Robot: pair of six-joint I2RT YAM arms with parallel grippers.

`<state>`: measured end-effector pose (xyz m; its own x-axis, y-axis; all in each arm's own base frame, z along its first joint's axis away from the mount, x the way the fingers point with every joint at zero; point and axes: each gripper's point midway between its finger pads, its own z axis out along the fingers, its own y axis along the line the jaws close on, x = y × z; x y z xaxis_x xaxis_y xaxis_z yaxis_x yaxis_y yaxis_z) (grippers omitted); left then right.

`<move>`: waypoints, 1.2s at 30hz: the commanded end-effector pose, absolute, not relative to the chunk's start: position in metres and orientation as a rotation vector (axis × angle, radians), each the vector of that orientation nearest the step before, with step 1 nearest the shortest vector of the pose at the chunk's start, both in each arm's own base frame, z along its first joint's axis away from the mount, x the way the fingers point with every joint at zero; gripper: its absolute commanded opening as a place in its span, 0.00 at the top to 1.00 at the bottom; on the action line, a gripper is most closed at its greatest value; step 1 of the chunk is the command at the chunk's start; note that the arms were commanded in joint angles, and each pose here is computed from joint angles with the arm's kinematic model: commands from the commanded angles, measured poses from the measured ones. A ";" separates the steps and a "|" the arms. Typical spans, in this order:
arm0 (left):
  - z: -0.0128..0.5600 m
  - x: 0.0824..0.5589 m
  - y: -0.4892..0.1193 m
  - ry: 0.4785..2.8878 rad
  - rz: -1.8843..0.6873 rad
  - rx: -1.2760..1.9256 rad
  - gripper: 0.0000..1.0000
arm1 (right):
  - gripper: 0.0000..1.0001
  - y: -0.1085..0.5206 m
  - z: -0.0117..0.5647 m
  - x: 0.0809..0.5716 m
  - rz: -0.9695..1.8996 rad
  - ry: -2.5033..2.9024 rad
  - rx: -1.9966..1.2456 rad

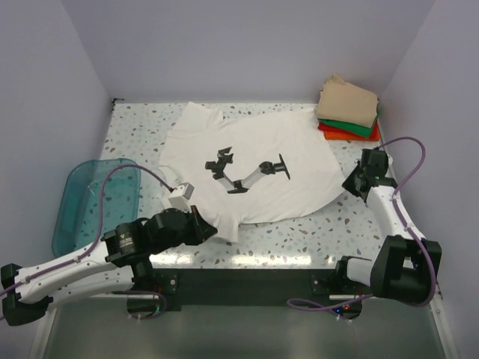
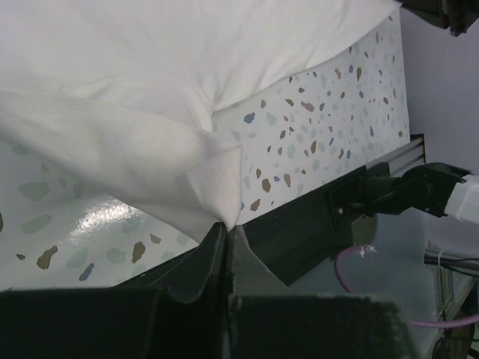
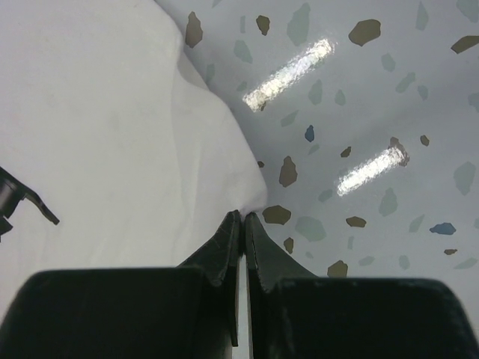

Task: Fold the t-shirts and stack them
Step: Fold the tshirt

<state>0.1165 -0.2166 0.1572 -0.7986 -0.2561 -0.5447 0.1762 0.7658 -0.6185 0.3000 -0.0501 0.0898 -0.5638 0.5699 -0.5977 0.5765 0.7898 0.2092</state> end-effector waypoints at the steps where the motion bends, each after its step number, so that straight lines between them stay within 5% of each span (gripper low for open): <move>1: 0.192 0.129 -0.225 2.245 -0.933 -0.097 1.00 | 1.00 -0.049 0.107 0.318 0.039 2.264 0.850; 36: 0.174 0.330 -0.139 2.214 -0.435 -0.457 1.00 | 1.00 -0.038 0.097 0.451 0.300 2.193 0.920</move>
